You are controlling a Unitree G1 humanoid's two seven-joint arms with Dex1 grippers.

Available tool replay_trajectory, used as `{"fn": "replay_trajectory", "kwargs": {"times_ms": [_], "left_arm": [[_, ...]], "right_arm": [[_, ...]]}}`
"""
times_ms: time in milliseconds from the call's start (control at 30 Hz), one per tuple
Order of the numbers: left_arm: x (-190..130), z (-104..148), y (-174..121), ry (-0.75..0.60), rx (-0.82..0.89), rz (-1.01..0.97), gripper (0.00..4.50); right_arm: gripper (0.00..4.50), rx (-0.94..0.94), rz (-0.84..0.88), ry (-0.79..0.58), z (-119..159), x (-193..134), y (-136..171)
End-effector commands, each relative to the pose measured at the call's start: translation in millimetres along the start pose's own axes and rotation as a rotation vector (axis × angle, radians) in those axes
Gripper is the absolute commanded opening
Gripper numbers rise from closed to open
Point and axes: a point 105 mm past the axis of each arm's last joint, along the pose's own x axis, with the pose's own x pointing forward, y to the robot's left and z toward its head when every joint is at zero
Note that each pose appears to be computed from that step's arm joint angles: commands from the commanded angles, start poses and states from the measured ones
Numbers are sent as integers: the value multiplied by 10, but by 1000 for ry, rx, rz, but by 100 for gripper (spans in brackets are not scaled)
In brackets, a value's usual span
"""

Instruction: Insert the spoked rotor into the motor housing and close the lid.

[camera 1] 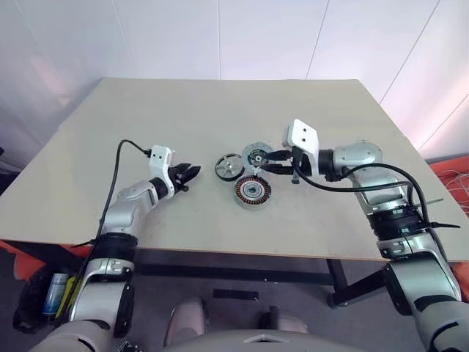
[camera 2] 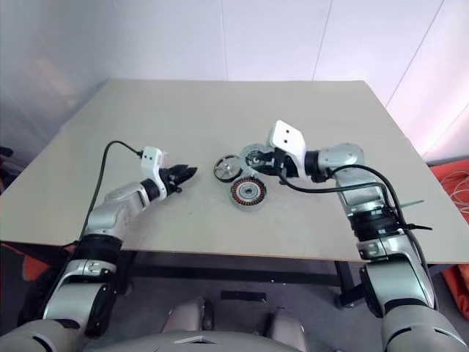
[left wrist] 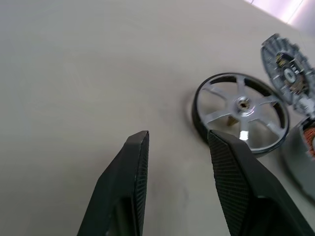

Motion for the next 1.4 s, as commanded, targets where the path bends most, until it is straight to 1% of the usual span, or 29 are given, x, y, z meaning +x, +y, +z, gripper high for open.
{"fn": "replay_trajectory", "kwargs": {"times_ms": [33,133,200,267,333,433,633,767,933,1133,1300,1400], "left_arm": [[136,164,-134,-58,-99,-92,200],[263,157,-200,-51,-176,-124,200],[315,137,-191,-39,-204,-117,235],[346,106,-135,-26,-233,-76,289],[349,57,-70,-16,-330,-41,348],[332,13,-27,-13,-436,-21,348],[271,-21,22,-23,-538,-9,348],[287,-93,-72,15,-628,-51,348],[388,-198,-246,112,-694,-80,348],[566,-143,-486,179,-711,-108,348],[631,-45,-569,172,-716,-126,348],[655,82,-643,128,-713,-180,348]], "right_arm": [[129,-48,-58,-29,128,-108,-78],[129,-45,-71,-25,113,-126,-78],[133,-44,-87,-24,113,-146,-98],[133,-43,-99,-21,104,-167,-113],[133,-42,-108,-14,83,-191,-119],[133,-39,-119,-7,62,-210,-129],[133,-40,-123,-4,57,-207,-140],[133,-47,-123,-9,74,-185,-153],[133,-51,-128,-20,97,-174,-167],[133,-50,-134,-24,93,-161,-156],[133,-48,-146,-23,84,-174,-160],[133,-47,-150,-18,66,-179,-162]]}}
